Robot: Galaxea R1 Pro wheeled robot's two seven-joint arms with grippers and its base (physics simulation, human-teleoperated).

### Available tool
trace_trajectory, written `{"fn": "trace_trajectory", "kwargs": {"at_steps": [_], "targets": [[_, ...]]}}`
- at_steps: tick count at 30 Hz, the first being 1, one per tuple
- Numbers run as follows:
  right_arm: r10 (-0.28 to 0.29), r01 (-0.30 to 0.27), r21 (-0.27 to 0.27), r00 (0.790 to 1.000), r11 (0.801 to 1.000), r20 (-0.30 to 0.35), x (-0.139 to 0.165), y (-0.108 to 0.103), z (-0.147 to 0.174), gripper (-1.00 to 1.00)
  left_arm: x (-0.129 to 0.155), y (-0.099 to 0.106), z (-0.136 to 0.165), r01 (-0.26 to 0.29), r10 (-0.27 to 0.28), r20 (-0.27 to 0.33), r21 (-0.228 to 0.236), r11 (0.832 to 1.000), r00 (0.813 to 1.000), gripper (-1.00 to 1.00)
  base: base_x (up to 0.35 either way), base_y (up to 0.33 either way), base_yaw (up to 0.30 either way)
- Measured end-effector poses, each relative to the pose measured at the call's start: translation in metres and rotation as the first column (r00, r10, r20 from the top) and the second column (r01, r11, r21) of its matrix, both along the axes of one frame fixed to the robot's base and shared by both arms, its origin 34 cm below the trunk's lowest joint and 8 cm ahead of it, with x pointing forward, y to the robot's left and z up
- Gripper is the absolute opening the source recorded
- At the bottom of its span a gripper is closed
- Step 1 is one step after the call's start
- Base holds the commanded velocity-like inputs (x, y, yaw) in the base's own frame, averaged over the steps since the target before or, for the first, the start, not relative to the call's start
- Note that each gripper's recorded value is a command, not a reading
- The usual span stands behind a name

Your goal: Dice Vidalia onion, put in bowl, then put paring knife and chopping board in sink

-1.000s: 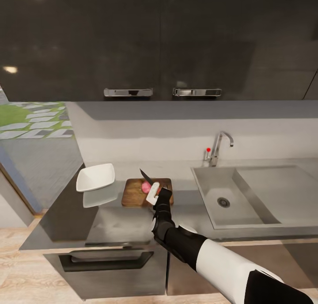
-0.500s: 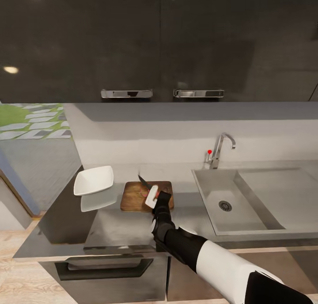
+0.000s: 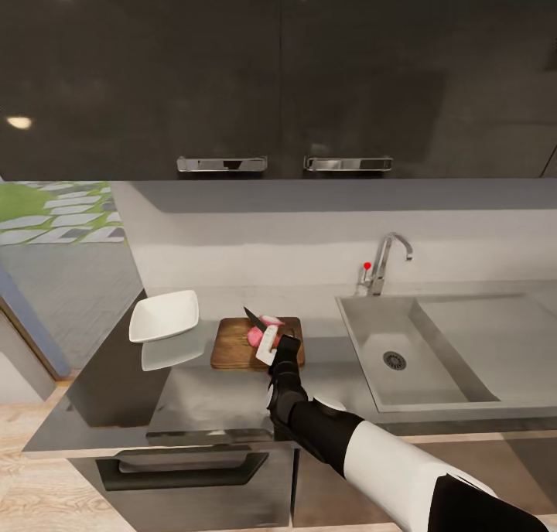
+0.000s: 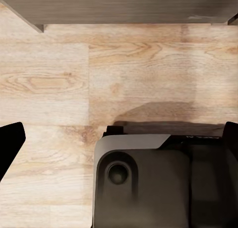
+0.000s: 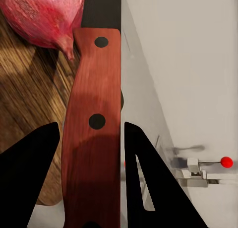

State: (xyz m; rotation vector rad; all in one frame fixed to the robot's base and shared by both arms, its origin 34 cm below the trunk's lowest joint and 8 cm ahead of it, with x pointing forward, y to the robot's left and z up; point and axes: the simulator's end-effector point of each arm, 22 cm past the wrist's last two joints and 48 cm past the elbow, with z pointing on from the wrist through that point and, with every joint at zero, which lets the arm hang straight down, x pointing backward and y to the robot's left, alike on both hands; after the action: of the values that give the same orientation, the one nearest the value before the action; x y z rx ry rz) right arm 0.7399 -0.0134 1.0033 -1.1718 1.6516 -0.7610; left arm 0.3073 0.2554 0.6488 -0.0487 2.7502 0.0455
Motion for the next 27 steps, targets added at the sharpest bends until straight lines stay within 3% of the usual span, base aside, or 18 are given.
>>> {"fn": "trace_trajectory", "kwargs": {"at_steps": [27], "targets": [[0.0,0.0,-0.001,1.0,1.0,0.001,0.0001,-0.0001,0.0,-1.0,-0.0001,0.0,0.0,0.0,0.0,0.0,0.0,1.0,1.0,1.0,0.0,0.0,0.0]]}}
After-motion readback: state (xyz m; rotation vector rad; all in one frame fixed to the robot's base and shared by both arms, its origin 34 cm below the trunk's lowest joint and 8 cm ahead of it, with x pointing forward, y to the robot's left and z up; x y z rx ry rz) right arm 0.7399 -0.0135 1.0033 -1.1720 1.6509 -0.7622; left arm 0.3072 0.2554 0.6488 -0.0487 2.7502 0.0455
